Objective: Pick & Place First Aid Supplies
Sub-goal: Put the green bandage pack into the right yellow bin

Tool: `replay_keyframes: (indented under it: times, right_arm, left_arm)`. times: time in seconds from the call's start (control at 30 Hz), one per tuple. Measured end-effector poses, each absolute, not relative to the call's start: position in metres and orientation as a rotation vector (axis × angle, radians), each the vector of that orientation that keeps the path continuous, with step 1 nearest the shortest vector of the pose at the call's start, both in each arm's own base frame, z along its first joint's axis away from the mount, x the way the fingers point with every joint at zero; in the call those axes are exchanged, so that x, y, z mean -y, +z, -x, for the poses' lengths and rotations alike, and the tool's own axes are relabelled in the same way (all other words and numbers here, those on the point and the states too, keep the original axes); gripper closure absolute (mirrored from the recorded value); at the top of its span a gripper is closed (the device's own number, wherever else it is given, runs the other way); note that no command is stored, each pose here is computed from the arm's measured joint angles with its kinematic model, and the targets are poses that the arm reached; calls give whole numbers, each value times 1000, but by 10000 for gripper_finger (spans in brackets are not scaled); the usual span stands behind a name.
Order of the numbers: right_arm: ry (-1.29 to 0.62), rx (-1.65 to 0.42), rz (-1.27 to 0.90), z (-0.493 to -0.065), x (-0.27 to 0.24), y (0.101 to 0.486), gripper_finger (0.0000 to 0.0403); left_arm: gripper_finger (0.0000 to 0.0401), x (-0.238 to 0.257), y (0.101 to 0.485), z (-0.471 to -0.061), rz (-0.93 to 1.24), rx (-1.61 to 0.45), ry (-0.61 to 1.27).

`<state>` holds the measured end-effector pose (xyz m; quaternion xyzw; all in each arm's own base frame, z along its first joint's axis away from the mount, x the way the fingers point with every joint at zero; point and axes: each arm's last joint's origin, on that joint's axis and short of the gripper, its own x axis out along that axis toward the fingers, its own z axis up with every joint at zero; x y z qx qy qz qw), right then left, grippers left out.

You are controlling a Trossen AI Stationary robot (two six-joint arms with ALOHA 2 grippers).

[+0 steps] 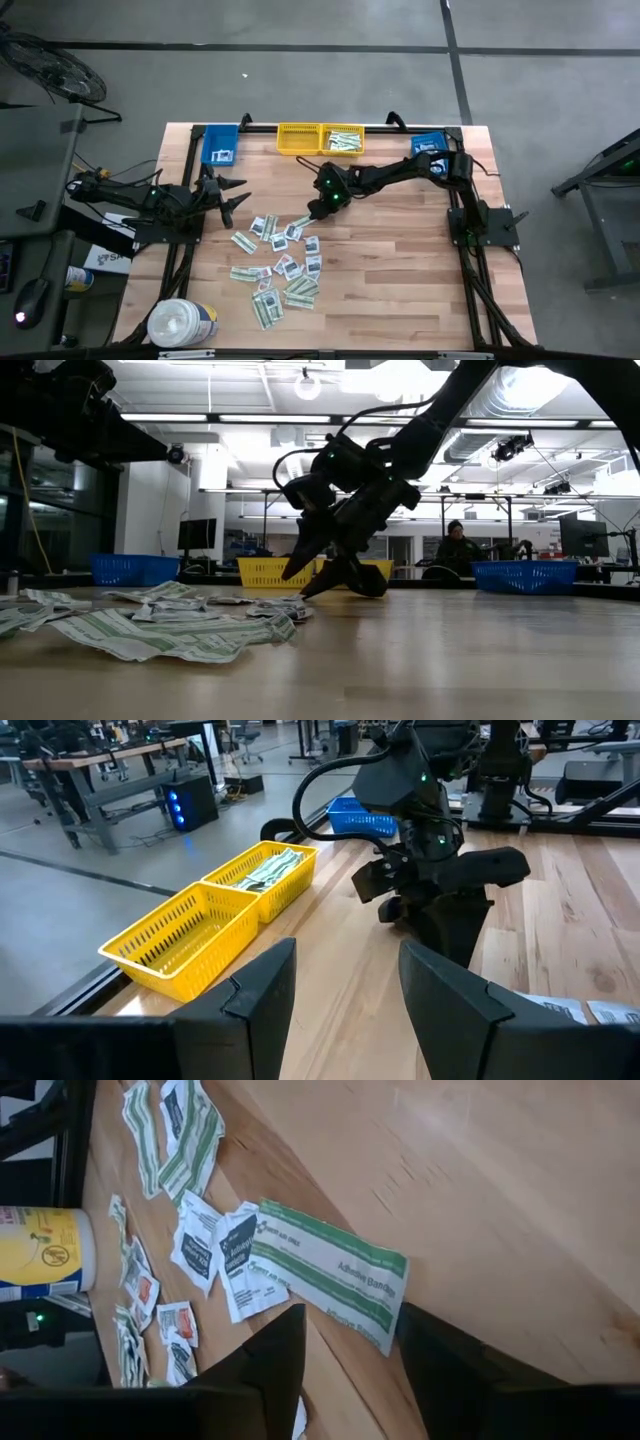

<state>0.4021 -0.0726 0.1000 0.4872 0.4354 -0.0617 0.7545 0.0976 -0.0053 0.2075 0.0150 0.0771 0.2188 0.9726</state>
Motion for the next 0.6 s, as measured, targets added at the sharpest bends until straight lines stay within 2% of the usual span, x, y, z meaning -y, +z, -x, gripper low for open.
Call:
replay_keyframes:
  times: [0.27, 0.6]
  right_arm:
    - [-123, -965, -1026, -403, 65, 99, 285]
    - [-146, -968, -1008, -403, 61, 98, 311]
  left_arm:
    - [224, 5, 207, -98, -31, -156, 439]
    - [224, 5, 207, -98, -31, -156, 439]
